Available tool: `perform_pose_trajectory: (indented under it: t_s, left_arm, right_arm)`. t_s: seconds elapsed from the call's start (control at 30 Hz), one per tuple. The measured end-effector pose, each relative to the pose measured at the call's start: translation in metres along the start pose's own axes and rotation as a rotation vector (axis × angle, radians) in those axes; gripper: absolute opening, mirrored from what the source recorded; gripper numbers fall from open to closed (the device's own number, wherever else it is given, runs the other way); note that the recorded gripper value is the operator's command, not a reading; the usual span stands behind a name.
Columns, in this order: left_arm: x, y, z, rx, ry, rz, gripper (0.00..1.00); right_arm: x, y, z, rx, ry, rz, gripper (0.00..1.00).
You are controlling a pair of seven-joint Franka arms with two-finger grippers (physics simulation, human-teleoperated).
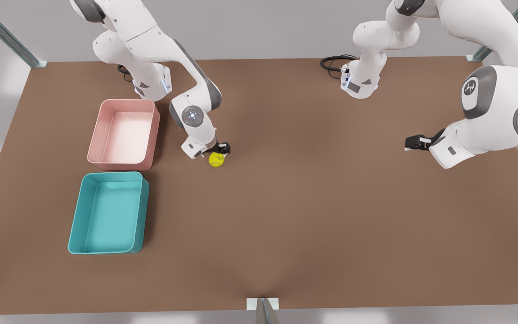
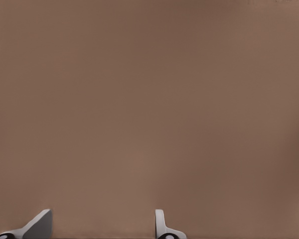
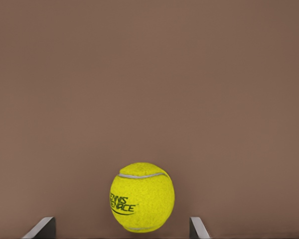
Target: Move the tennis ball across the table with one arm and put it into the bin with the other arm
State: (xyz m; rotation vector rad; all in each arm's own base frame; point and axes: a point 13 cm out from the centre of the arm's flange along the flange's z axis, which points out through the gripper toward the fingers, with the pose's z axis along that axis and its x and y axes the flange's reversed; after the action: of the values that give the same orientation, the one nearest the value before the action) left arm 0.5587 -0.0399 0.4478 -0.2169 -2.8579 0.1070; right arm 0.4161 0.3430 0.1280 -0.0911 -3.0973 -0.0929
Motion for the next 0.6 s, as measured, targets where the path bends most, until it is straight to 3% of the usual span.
perform_pose_trajectory:
  t_s: [0.6]
  left_arm:
    - [0.002,0.001,0.01,0.009,0.036,-0.137,1.0]
  right_arm:
    - [-0.008,0.0,0.034,-0.008,-0.029,0.187,1.0]
